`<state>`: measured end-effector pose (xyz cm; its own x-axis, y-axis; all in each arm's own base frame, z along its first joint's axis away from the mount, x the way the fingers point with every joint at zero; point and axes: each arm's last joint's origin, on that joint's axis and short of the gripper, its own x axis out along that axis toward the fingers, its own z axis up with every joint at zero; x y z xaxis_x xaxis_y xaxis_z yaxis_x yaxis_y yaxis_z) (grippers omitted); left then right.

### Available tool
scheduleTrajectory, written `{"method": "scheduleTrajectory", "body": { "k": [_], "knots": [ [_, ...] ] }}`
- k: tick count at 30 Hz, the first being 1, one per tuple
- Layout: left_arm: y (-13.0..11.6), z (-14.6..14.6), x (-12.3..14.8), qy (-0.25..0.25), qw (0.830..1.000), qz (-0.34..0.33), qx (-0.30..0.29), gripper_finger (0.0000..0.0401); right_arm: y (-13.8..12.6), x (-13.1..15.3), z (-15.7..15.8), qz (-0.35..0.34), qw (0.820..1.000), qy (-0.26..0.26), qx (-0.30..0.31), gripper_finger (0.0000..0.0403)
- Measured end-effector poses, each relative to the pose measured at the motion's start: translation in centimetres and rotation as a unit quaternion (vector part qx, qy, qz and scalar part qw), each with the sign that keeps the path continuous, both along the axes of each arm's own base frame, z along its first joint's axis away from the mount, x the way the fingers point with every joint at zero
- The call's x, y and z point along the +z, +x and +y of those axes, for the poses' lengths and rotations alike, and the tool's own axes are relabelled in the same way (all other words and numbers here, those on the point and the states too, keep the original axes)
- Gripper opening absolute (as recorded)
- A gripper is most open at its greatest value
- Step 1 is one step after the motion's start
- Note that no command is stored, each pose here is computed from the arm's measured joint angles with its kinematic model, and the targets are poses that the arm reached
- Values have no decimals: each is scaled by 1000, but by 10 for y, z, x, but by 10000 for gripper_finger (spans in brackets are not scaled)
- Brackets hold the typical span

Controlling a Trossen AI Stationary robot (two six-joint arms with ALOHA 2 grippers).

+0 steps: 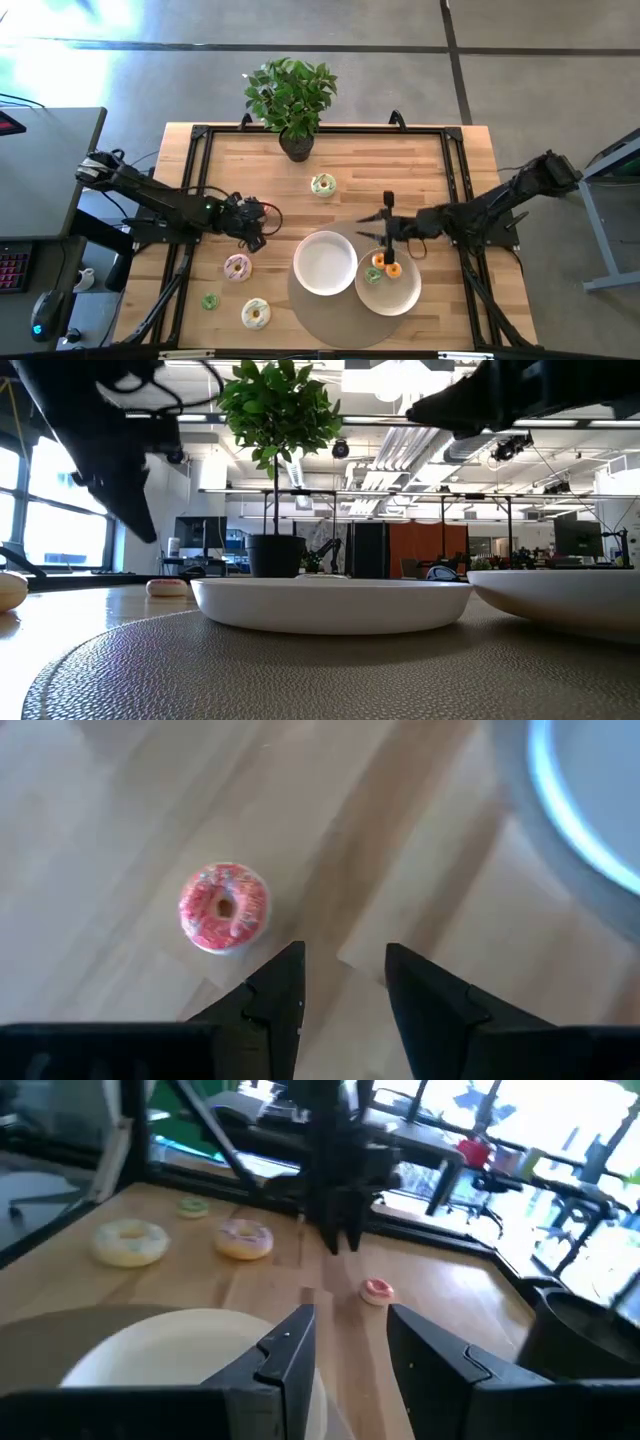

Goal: Pick & Place donuts
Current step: Put the small pink doughnut on the gray plate

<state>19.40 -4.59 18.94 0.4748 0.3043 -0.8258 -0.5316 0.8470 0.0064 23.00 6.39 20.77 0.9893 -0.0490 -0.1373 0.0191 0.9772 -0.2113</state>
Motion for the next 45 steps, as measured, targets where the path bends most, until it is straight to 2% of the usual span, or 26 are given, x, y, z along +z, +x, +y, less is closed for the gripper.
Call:
{"method": "scheduleTrajectory", "body": {
  "k": [6,13,20,24,28,30,34,36,40,45],
  "knots": [
    [6,20,-21,40,997,39,57,138,6,1,-24,-7,999,9,-35,123],
    [26,27,-42,17,998,64,16,138,8,0,-32,-1,999,39,-11,123],
    [32,30,-57,43,995,88,33,133,8,-3,-32,13,999,48,-1,123],
    [32,34,-59,54,994,90,43,98,8,-3,-32,14,999,48,1,123],
    [33,39,-57,55,993,92,53,28,8,-3,-32,14,999,48,1,123],
    [36,39,-54,47,994,90,51,10,8,-3,-32,14,999,48,1,123],
    [56,32,-33,12,999,49,-9,18,8,-3,-31,17,1000,6,23,123],
    [69,25,-20,-7,998,12,-61,10,7,-4,-30,21,998,-29,45,123],
    [97,10,15,-41,979,-86,-181,6,7,-5,-29,25,994,-79,73,123],
    [115,5,52,-57,955,-167,-238,3,7,-6,-27,29,990,-78,111,123]
  ]
}}
